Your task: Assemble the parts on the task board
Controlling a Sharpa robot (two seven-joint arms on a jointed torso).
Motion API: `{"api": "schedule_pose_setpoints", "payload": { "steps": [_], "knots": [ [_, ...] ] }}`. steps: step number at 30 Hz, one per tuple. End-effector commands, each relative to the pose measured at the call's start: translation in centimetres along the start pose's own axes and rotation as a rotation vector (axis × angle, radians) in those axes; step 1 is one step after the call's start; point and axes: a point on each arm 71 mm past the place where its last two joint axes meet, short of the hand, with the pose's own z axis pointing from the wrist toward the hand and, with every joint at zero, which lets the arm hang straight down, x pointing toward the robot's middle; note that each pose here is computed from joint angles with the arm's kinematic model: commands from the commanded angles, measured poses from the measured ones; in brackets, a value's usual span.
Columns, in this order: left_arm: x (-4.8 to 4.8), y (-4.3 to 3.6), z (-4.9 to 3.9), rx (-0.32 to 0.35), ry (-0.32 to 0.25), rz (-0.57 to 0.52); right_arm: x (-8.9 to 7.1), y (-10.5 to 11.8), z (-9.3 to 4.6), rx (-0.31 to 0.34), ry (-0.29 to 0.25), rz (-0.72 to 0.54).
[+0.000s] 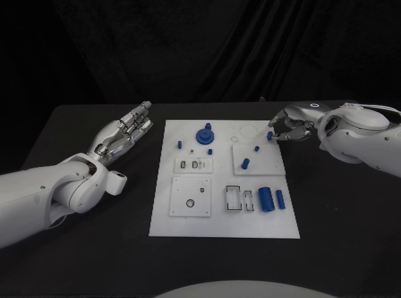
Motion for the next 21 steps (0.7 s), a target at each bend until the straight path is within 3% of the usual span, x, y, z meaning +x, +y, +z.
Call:
{"api": "schedule_pose_setpoints", "payload": {
  "steps": [1,21],
  "knots": [
    [0.22,-0.56,-0.03,0.086,0.02,-0.01,0.2,0.0,0.1,0.015,0.008,0.0],
    [0.23,-0.49,-0.01,0.081,0.026,-0.015,1.3,0.2,0.7,0.033,0.015,0.002]
  ]
}}
